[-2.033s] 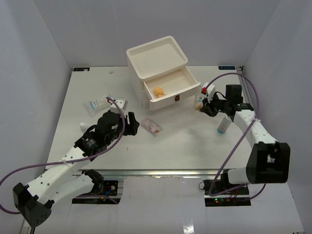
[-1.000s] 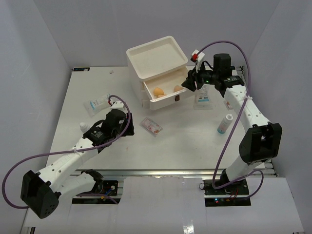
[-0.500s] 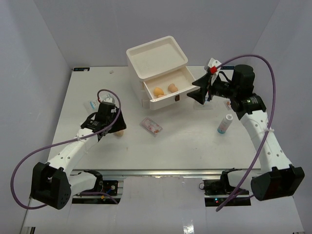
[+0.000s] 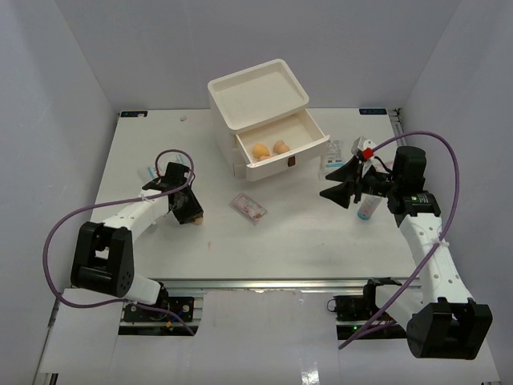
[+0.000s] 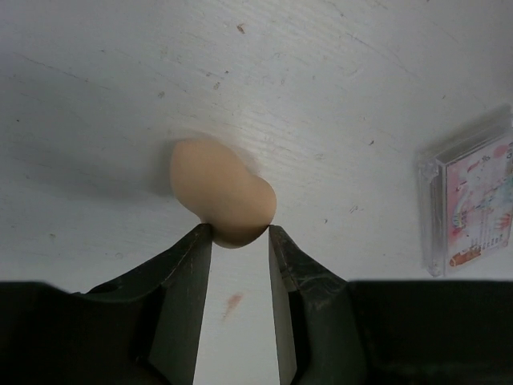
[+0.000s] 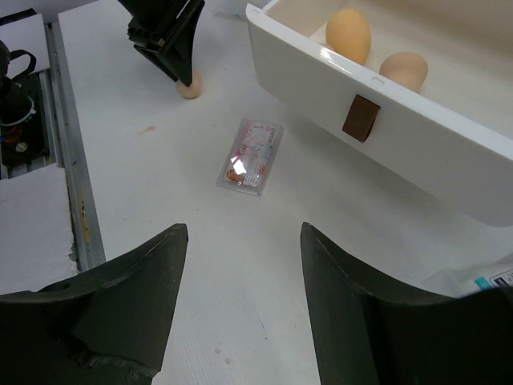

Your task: Organize the makeup

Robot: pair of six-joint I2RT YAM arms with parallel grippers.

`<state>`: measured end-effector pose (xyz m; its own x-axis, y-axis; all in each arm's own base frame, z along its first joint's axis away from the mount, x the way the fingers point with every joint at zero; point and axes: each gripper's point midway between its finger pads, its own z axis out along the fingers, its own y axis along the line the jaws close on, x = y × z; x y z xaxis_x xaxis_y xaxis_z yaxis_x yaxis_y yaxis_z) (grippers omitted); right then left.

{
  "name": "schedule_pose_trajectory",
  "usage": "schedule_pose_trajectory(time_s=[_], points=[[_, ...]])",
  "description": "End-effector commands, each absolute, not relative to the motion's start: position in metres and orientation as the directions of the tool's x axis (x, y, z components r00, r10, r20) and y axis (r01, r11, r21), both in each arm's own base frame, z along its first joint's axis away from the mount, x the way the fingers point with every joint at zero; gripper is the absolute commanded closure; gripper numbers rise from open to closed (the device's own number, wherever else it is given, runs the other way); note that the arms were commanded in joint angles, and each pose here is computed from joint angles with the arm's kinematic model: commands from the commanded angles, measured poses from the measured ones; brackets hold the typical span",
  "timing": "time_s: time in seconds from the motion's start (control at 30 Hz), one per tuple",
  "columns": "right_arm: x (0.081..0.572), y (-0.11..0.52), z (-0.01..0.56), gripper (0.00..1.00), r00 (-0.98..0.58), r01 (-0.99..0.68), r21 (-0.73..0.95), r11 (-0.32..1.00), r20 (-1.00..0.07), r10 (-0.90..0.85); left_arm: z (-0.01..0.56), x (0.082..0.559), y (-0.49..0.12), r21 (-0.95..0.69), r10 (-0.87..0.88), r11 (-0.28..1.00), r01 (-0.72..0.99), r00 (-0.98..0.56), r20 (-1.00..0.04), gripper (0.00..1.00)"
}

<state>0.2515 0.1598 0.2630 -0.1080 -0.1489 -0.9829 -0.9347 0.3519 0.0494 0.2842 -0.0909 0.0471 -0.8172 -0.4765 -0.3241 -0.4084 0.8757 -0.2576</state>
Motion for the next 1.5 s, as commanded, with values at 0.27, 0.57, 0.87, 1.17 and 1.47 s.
schedule_pose_trajectory(time_s=[0.27,0.57,0.87,1.17,1.47], points=[[0.251,0.149,0.269,0.35,-0.082,-0.939,0.039,0.342,-0.990,-0.112,0.062,0.307,-0.098,-0.317,-0.515,0.851,-0.418,-0.779,-0.357,0.98],[0.255,0.144,0.263,0.35,-0.099,-0.932,0.053,0.359,-0.989,-0.110,0.216,0.320,-0.165,-0.645,-0.439,0.753,0.131,-0.631,-0.640,1.00],[0.261,0.141,0.255,0.35,-0.129,-0.925,0.079,0.372,-0.986,-0.110,0.361,0.342,-0.248,-0.551,-0.326,0.629,0.548,-0.457,-0.828,1.00],[0.263,0.138,0.251,0.35,-0.133,-0.919,0.080,0.385,-0.985,-0.111,0.343,0.403,-0.317,-0.519,-0.215,0.656,0.547,-0.524,-0.824,0.88],[0.265,0.137,0.246,0.35,-0.146,-0.917,0.091,0.389,-0.983,-0.114,0.326,0.421,-0.333,-0.491,-0.160,0.689,0.533,-0.548,-0.821,0.62]])
